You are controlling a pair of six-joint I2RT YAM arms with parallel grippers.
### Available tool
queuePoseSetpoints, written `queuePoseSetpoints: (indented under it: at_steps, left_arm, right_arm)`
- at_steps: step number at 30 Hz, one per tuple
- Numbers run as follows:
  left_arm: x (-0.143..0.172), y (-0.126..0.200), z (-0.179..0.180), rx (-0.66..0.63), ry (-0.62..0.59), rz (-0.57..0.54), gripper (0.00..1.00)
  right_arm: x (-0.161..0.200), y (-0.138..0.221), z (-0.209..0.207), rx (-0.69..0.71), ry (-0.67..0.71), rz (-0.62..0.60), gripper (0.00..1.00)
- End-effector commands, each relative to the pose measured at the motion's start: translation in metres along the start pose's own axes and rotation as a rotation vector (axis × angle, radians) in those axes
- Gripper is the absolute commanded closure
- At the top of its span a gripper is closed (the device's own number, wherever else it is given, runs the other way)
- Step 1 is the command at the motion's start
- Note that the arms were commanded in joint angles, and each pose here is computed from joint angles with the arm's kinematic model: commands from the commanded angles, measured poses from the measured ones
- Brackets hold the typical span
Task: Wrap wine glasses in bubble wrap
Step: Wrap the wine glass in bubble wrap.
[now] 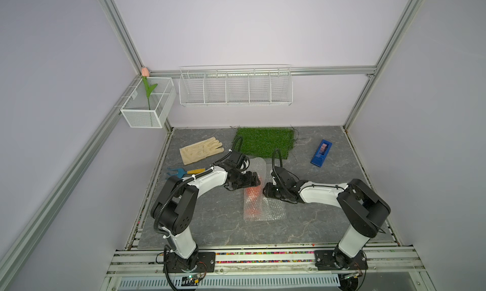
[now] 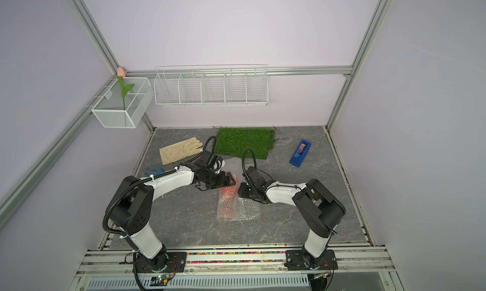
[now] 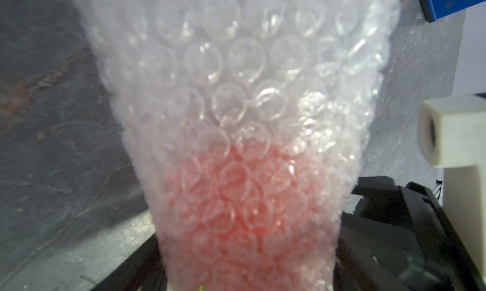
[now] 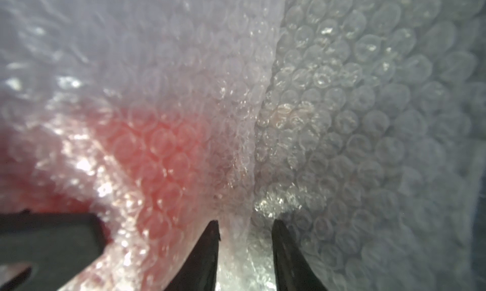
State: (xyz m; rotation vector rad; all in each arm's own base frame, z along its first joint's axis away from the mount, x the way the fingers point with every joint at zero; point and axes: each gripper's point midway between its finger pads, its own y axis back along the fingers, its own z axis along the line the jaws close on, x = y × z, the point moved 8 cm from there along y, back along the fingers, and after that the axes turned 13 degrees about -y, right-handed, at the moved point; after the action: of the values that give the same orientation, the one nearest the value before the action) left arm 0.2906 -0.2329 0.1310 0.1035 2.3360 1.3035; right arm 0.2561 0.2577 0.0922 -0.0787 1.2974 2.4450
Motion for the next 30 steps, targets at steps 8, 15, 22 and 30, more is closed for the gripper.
queuePoseSetpoints:
  at_steps: [8, 15, 22, 30]
  left_arm:
    - [0.001, -0.007, 0.007, -0.079, 0.007, 0.058, 0.15]
    - [0.002, -0.009, 0.01, -0.094, 0.014, 0.065, 0.16]
    - [0.002, -0.011, 0.01, -0.089, 0.017, 0.066, 0.18]
    - [-0.002, -0.009, 0.008, -0.087, 0.022, 0.06, 0.18]
  right_arm:
    - [0.014, -0.007, -0.003, 0.072, -0.004, 0.05, 0.62]
    - [0.022, 0.02, 0.003, 0.088, 0.008, 0.058, 0.62]
    - [0.043, 0.023, 0.003, 0.066, 0.005, 0.083, 0.63]
    - [0.055, 0.006, 0.01, 0.032, 0.01, 0.116, 0.65]
